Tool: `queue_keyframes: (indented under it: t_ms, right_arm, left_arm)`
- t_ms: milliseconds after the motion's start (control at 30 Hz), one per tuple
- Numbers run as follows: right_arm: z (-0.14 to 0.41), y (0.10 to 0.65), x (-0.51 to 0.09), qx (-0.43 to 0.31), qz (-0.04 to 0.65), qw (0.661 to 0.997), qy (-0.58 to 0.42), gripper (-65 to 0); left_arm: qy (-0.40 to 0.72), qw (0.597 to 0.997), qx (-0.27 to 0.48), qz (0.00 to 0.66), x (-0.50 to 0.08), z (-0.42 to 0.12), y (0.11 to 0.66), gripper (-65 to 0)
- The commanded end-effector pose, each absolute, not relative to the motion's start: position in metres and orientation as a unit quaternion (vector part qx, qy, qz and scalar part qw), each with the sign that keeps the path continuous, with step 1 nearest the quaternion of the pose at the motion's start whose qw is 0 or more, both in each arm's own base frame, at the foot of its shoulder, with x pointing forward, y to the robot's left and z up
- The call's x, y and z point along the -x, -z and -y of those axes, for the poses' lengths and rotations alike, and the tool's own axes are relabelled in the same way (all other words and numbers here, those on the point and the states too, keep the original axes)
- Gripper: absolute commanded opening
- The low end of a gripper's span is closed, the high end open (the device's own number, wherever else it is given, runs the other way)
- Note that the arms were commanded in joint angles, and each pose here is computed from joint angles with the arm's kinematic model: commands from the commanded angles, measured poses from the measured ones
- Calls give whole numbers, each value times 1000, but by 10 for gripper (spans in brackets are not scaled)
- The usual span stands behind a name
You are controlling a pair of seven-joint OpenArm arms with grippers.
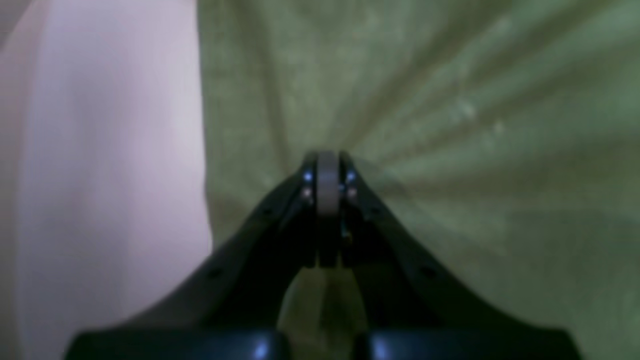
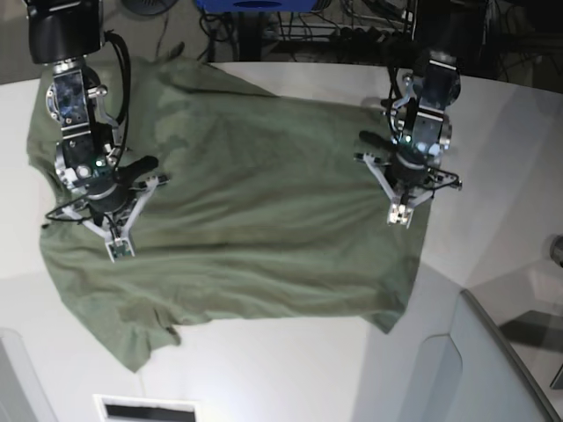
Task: Layout the t-shirt on the table in an organized manner, then fold the t-shirt properly
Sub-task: 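Hold the shirt edge with both grippers and pull it taut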
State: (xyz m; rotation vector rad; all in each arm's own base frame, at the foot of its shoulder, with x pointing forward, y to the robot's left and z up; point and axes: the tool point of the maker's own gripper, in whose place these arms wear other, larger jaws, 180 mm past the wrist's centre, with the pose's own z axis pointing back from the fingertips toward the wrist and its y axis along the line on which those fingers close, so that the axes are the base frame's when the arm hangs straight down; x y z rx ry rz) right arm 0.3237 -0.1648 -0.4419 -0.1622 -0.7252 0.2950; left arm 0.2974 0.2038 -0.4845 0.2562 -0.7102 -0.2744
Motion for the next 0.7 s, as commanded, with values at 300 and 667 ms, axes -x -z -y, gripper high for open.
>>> queue_keyframes:
  t_ms: [300, 667]
  right_arm:
    - [173, 434, -325, 91, 353, 921, -138, -650]
    - [203, 458, -305, 101, 284, 950, -76, -650]
  left_arm:
    - [76, 909, -156, 379, -310, -246, 448, -650]
    - [47, 911, -133, 388, -380, -232, 450, -650]
